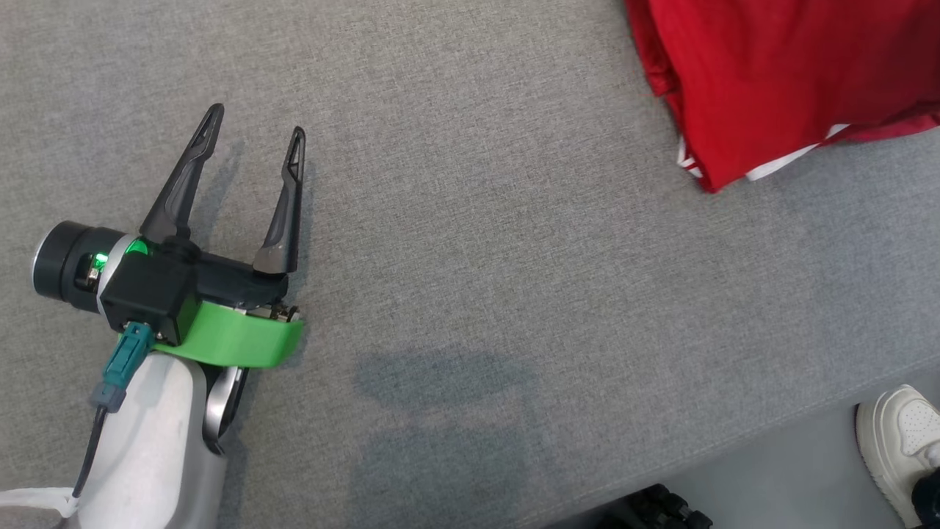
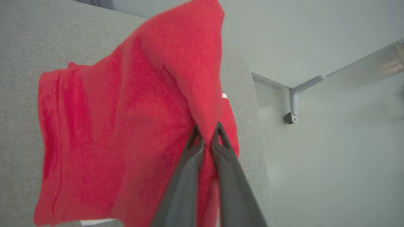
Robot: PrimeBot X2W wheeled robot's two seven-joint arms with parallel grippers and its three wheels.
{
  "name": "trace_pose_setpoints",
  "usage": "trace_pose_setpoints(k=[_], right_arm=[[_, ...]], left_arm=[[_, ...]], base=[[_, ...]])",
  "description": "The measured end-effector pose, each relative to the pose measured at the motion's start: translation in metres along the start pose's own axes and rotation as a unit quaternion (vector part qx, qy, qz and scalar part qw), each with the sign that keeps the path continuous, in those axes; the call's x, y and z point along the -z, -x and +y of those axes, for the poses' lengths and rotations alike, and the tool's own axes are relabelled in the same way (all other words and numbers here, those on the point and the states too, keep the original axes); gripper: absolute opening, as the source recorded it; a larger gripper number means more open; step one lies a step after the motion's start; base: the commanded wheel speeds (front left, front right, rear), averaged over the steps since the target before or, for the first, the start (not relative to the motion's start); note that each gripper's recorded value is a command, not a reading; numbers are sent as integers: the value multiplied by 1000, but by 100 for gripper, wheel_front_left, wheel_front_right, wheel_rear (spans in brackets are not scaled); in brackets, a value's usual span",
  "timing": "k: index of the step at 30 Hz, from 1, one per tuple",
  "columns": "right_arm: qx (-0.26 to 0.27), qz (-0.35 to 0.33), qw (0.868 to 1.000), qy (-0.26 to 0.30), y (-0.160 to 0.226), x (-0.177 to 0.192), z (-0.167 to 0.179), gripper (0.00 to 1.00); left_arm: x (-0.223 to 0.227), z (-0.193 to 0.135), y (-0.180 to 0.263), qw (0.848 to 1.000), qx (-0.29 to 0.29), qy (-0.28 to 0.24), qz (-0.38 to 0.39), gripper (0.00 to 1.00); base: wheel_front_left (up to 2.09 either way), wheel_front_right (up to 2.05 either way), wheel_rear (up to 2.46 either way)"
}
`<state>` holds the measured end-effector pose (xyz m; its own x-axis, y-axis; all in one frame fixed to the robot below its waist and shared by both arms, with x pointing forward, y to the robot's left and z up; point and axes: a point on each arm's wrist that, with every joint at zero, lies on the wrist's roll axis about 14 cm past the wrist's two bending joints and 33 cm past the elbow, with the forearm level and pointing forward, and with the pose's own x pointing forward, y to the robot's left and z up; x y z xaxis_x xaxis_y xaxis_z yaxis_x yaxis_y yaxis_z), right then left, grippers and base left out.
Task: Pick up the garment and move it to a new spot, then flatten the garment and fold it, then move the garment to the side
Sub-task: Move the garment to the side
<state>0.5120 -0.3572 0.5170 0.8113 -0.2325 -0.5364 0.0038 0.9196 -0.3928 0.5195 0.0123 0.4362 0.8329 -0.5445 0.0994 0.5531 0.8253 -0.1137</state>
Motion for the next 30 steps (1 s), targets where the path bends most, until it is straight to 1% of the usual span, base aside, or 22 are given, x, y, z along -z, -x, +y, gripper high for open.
trace_pose_setpoints(k=[6,10,13,15,18,21,22,23,24,28,30], right_arm=[[46,9,999,16,-8,1,-36,0],[74,36,996,31,-18,18,-53,0],[97,49,992,57,-26,28,-66,0],[100,62,991,63,-33,39,-68,0],[99,75,988,86,-46,54,-63,0],[104,81,984,123,-57,63,-65,0],[102,84,982,132,-61,67,-63,11],[98,83,981,147,-65,69,-59,49],[95,84,979,157,-70,72,-56,100],[98,89,971,198,-81,79,-55,100],[99,91,969,206,-85,83,-56,100]], left_arm=[[8,5,1,1000,-1,-1,7,100],[12,10,5,1000,-3,-5,14,100],[14,14,7,1000,-5,-9,17,100],[16,17,10,1000,-8,-12,20,100],[19,21,13,999,-11,-15,26,100],[22,24,15,999,-12,-17,30,100],[22,25,16,999,-13,-18,30,100],[23,27,16,999,-15,-20,32,100],[24,29,17,999,-17,-21,33,100],[26,34,21,999,-23,-24,38,100],[26,37,23,998,-27,-27,40,100]], base=[[0,0,0],[0,0,0],[0,0,0],[0,0,0],[0,0,0],[0,0,0],[0,0,0],[0,0,0],[0,0,0],[0,0,0],[0,0,0]])
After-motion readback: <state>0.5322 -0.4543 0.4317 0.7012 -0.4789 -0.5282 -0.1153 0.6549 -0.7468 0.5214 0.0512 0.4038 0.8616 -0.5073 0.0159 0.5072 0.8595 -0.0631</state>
